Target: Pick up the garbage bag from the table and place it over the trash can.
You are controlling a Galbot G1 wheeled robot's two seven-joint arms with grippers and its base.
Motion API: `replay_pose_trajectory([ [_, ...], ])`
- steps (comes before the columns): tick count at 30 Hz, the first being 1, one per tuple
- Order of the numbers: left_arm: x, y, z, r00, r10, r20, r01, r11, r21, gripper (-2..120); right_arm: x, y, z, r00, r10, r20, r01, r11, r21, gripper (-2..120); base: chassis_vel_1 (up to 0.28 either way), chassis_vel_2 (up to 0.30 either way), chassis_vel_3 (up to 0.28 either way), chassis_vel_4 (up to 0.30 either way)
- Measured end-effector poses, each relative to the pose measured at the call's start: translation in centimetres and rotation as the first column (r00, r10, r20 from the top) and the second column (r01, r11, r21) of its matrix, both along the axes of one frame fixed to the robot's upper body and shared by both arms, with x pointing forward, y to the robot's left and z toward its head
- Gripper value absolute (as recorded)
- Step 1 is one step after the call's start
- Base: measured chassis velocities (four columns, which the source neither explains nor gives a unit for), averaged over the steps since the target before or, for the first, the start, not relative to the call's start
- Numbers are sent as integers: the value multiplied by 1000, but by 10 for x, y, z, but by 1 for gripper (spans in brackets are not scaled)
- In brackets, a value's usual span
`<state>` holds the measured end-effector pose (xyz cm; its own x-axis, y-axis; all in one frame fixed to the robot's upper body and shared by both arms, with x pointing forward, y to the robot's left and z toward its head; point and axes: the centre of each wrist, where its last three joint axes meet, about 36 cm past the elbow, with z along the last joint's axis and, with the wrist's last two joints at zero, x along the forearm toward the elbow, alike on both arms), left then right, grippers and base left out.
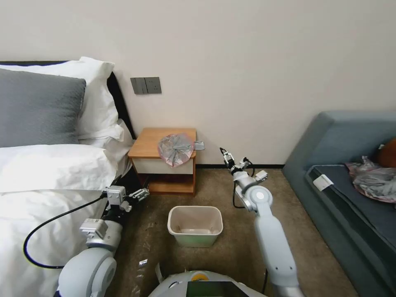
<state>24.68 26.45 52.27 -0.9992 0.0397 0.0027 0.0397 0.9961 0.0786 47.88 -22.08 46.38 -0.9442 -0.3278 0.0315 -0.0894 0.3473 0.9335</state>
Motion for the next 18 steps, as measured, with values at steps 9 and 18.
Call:
replay_pose_trajectory([
  [9,-2,-3,0,1000,13,1,-13,1000,-26,100,39,7,-16,998,55,-23,-54,997,49,100,0,0,0,0],
  [18,-3,-4,1,1000,13,6,-13,999,-34,100,75,14,-16,994,104,-29,-100,988,120,100,0,0,0,0],
])
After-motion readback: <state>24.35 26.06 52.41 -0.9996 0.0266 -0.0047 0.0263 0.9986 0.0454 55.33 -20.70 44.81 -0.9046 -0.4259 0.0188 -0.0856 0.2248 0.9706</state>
